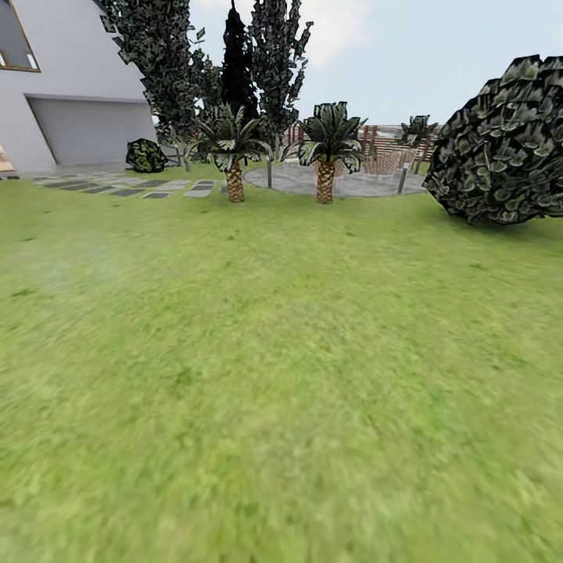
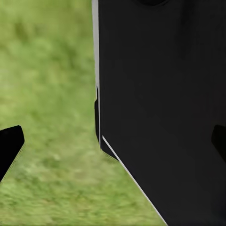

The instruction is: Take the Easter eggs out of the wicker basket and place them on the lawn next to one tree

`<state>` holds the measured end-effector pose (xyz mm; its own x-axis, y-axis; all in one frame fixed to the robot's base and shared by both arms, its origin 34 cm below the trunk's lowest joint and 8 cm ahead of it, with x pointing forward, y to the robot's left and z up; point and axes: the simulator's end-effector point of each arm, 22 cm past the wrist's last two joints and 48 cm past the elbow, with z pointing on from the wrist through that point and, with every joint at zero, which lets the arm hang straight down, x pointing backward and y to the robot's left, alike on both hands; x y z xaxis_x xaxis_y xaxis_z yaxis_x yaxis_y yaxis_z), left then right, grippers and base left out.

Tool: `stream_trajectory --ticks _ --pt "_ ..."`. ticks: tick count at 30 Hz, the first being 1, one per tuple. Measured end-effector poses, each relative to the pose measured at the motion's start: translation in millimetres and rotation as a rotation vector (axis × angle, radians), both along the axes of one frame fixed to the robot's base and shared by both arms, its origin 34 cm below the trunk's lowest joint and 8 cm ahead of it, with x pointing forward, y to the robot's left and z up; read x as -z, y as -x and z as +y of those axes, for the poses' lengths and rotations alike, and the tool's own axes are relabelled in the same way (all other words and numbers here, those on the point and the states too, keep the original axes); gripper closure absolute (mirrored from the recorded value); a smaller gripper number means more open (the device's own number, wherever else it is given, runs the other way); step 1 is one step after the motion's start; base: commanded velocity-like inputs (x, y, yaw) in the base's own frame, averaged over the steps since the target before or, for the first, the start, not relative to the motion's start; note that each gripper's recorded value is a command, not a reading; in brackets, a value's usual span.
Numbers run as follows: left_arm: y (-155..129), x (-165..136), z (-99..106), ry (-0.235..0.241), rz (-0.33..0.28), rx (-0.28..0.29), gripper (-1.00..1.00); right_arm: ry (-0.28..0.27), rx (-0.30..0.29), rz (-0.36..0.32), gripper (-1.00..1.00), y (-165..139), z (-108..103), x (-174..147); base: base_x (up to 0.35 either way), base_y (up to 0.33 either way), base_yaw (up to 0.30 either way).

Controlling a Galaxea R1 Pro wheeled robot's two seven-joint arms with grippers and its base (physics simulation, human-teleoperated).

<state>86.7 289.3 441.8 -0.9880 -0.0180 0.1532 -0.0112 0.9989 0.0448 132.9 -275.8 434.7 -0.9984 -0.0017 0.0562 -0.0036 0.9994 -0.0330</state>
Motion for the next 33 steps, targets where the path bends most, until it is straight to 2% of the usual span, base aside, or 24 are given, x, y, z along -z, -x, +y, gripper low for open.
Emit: stream_trajectory --ticks 33 --pt "0.7 -0.1 0.0 0.0 0.001 0.0 -1.0 -0.009 -0.002 0.001 -1.0 0.0 4.4 0.1 0.343 0.0 0.0"
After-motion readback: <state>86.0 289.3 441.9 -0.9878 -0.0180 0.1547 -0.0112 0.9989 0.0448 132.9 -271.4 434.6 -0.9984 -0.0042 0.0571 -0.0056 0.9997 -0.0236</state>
